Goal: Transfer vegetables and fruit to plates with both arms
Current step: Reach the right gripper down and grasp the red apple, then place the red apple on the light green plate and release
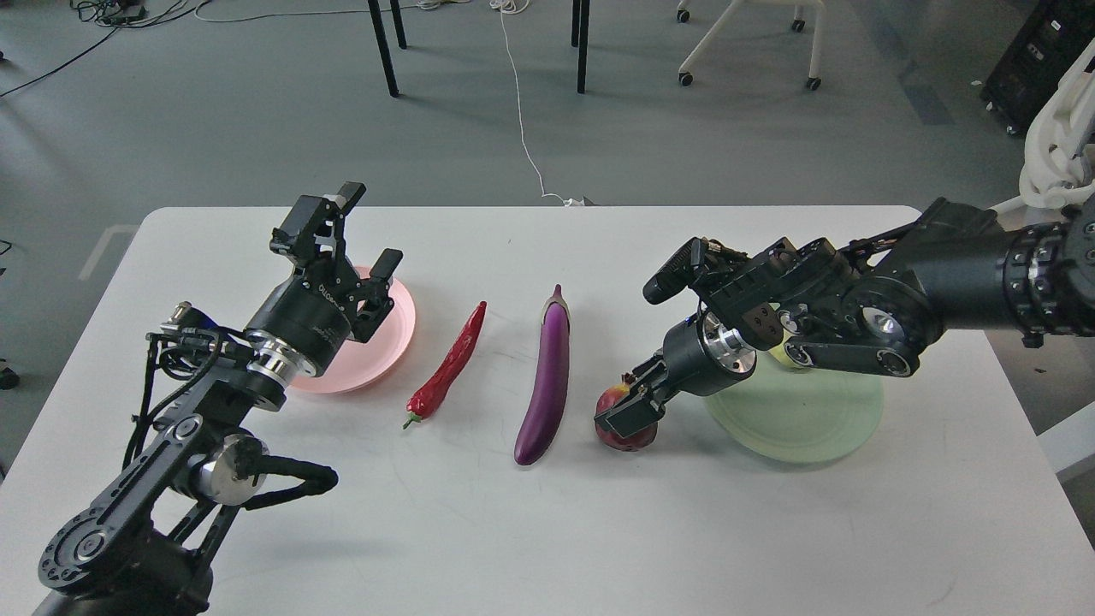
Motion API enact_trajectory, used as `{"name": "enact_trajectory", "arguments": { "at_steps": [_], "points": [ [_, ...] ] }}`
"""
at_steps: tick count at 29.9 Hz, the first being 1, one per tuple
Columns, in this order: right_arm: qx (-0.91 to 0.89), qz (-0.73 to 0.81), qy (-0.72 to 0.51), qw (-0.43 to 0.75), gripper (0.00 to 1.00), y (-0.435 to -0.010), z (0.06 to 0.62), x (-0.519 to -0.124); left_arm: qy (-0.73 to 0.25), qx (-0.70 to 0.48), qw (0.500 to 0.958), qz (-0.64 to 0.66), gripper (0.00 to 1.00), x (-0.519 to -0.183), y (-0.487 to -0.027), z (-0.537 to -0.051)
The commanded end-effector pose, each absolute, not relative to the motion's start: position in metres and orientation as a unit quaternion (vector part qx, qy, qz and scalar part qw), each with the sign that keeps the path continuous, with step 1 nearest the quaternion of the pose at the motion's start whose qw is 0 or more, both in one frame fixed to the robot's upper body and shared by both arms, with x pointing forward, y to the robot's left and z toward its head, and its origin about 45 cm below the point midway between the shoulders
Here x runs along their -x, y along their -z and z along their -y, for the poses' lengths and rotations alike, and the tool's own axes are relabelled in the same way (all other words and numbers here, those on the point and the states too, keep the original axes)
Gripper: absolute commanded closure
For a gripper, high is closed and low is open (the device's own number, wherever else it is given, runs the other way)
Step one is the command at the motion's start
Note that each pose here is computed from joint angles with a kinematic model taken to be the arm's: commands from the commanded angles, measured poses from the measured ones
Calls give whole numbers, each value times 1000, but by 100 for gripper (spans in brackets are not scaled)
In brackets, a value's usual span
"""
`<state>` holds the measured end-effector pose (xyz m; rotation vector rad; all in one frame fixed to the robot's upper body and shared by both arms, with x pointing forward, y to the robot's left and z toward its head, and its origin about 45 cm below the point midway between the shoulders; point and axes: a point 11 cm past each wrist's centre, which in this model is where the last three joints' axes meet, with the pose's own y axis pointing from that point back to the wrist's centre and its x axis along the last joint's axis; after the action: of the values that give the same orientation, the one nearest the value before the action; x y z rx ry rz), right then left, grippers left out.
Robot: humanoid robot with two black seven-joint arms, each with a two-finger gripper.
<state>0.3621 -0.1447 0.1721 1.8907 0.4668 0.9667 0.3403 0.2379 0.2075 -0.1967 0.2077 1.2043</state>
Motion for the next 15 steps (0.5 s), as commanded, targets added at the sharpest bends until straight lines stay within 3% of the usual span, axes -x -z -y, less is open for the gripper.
{"name": "enact_trajectory", "arguments": {
  "at_steps": [1, 8, 15],
  "points": [
    [-768, -193, -393, 467, 58, -171, 145, -362, -564, 93, 814, -98, 2, -340, -207, -237],
    [-767, -184, -397, 471, 59, -181, 150, -368, -564, 93, 815, -97, 2, -340, -208, -238],
    [-753, -125, -418, 493, 58, -243, 195, -393, -562, 92, 816, -99, 2, -340, -208, -236]
  ]
}}
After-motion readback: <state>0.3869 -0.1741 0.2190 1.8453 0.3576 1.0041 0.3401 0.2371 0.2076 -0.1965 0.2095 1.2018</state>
